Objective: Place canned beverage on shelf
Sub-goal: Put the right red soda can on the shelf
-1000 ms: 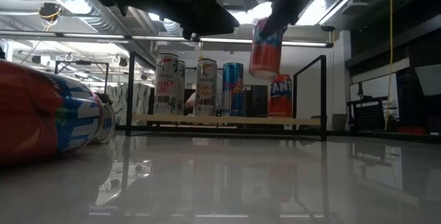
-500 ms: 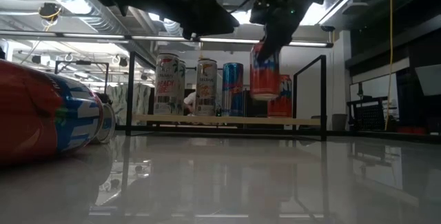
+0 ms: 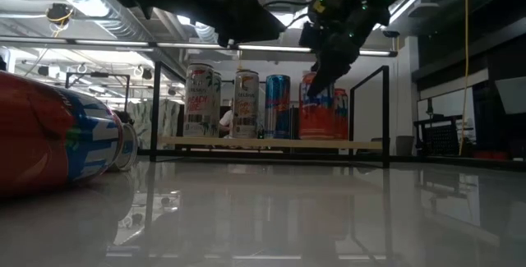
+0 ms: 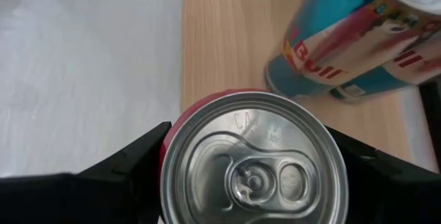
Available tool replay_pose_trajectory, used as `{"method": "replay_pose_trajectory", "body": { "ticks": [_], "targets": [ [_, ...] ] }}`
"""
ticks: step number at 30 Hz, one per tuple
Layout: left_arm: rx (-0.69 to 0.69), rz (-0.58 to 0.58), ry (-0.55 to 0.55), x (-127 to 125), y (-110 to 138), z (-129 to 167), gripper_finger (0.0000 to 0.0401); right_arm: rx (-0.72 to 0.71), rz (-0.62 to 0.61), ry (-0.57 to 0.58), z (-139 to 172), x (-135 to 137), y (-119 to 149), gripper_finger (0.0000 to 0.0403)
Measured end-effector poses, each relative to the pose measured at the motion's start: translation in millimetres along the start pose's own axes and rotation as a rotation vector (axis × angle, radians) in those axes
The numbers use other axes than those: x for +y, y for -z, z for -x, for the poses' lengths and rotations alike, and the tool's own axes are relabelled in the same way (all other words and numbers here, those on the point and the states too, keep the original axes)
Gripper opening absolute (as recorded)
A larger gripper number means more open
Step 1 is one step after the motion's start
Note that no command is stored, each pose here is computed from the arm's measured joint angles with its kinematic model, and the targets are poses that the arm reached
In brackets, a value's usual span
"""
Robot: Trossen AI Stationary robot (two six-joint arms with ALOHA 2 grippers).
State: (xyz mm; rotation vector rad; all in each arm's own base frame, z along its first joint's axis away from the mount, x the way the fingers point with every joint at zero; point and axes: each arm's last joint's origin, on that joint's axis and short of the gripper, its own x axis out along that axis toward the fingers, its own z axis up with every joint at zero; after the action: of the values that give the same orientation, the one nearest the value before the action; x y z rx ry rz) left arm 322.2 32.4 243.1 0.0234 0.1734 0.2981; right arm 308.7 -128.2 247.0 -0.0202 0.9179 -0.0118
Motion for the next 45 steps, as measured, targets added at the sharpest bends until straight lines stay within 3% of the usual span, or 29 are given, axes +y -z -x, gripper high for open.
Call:
{"method": "replay_pose_trajectory", "body": {
  "ticks": [6,17,45],
  "targets": [
    [0.000,0.000,0.000,0.0,0.0,0.0,0.0158,0.009,-0.002,-0.004,-0.3,0.5,1.6,0.0297],
    [-0.001,0.000,0.000,0.0,-0.1,0.1,0.0158,0.011,-0.002,0.005,-0.5,0.4,1.8,0.0350],
    [-0.001,0.001,0.000,0.0,-0.1,0.1,0.0158,0.032,0.000,0.036,-0.8,-0.2,3.1,0.0354]
  ]
}}
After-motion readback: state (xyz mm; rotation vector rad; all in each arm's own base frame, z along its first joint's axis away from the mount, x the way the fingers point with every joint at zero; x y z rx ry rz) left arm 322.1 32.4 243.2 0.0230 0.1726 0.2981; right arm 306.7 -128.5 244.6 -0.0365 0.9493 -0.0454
